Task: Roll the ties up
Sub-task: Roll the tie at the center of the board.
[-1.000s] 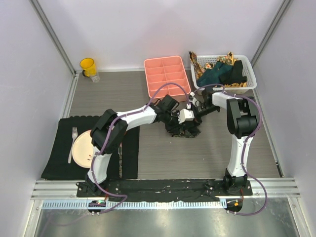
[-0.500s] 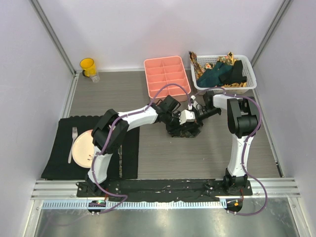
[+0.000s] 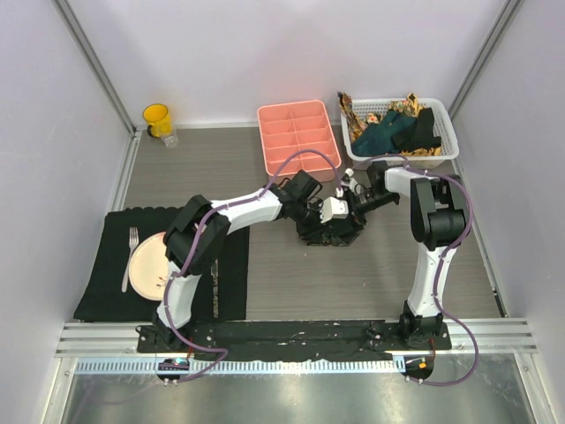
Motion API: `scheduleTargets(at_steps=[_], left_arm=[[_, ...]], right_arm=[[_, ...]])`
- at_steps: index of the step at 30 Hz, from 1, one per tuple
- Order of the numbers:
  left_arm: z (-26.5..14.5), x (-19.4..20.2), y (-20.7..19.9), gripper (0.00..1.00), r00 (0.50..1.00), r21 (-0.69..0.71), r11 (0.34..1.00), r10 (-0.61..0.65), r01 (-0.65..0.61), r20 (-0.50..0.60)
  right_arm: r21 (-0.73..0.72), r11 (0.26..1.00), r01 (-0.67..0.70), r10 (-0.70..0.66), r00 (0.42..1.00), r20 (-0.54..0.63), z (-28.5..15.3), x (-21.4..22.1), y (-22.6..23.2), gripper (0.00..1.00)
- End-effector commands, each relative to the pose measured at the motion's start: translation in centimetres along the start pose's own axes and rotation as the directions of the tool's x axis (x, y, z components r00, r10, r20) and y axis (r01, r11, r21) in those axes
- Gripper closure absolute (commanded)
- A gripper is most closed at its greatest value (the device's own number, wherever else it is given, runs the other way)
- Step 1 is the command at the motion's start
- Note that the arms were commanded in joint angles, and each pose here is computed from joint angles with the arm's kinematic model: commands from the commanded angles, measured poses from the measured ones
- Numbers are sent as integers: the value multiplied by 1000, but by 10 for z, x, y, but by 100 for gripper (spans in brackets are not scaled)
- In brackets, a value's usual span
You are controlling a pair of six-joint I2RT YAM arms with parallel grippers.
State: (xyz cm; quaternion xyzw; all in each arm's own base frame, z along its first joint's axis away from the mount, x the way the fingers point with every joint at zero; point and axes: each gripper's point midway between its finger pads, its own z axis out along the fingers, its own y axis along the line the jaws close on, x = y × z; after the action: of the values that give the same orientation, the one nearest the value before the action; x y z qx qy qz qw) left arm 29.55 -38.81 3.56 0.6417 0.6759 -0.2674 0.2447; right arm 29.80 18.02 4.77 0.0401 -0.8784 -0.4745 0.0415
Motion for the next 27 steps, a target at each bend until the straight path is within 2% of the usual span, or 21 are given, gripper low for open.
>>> scheduleTargets(at_steps=[1, 3, 7, 8, 9, 11, 17, 19, 20, 27], left_arm=[[8, 62, -15, 79, 980, 43, 995, -77, 87, -184], [8, 62, -15, 79, 980, 43, 995, -77, 86, -182], [7, 62, -16, 76, 981, 46, 995, -81, 90, -179], [7, 61, -18, 74, 981, 51, 995, -80, 90, -175], [7, 60, -17, 73, 983, 50, 995, -80, 89, -168], [5, 56, -17, 68, 985, 49, 995, -79, 88, -155], [-3, 33, -13, 57, 995, 49, 996, -64, 68, -71], [-6, 20, -10, 52, 999, 40, 998, -42, 44, -27], [-10, 10, -8, 47, 1000, 27, 999, -26, 26, -3], [-18, -29, -1, 34, 991, 41, 996, 73, -79, 115]], right_arm=[[-41, 996, 78, -77, 997, 16, 3, -5, 28, 41], [-22, 997, 68, -68, 998, -8, 10, -1, 22, 44], [43, 999, 23, -21, 999, -37, 16, 6, 1, 56], [60, 998, 23, -20, 999, -44, 17, 7, -5, 69], [110, 994, 12, -6, 999, -51, 18, 8, -17, 74], [146, 989, -8, 15, 999, -49, 16, 8, -29, 99], [242, 968, -59, 73, 996, -51, 8, 11, -64, 99], [252, 965, -68, 85, 995, -57, 8, 14, -71, 99], [257, 964, -73, 91, 994, -59, 7, 14, -72, 99], [288, 952, -100, 126, 989, -72, 7, 21, -87, 99]])
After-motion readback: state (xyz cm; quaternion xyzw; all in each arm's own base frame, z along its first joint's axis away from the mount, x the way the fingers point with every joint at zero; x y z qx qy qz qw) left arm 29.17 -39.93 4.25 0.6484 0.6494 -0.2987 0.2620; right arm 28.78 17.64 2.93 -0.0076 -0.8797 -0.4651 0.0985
